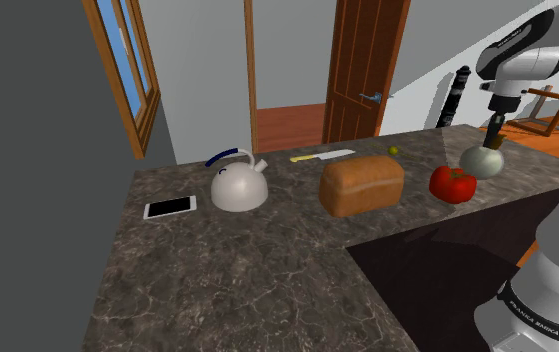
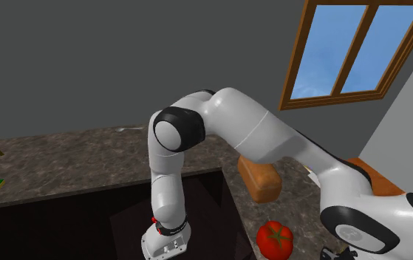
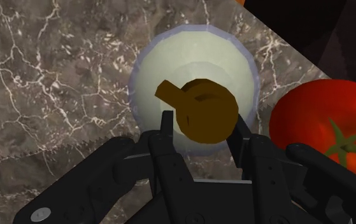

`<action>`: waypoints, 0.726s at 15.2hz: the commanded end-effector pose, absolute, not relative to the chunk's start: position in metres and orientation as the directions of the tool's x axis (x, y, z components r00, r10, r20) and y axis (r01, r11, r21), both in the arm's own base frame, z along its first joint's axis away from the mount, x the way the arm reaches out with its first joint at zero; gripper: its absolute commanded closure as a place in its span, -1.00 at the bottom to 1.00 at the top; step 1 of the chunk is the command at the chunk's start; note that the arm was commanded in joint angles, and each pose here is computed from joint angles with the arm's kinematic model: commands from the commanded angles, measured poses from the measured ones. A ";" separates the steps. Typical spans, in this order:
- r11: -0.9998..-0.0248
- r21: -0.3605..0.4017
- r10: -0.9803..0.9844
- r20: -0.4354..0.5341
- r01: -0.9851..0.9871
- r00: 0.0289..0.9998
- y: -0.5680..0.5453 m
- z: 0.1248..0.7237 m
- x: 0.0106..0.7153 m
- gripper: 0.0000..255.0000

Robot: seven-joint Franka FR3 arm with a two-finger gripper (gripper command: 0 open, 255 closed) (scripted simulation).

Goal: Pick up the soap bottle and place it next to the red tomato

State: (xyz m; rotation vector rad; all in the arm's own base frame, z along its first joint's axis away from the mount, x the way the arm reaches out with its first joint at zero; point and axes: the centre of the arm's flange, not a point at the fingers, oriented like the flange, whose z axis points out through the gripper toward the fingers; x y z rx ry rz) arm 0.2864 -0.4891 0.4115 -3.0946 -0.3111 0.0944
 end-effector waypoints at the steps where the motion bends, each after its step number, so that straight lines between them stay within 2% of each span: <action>1: -0.980 -0.035 0.200 -0.057 0.198 0.978 -0.488 0.401 0.286 1.00; 10: -0.980 -0.035 0.200 -0.057 0.198 0.978 -0.488 0.393 0.286 1.00; 11: -0.980 -0.035 0.200 -0.057 0.198 0.978 -0.488 0.393 0.286 -1.00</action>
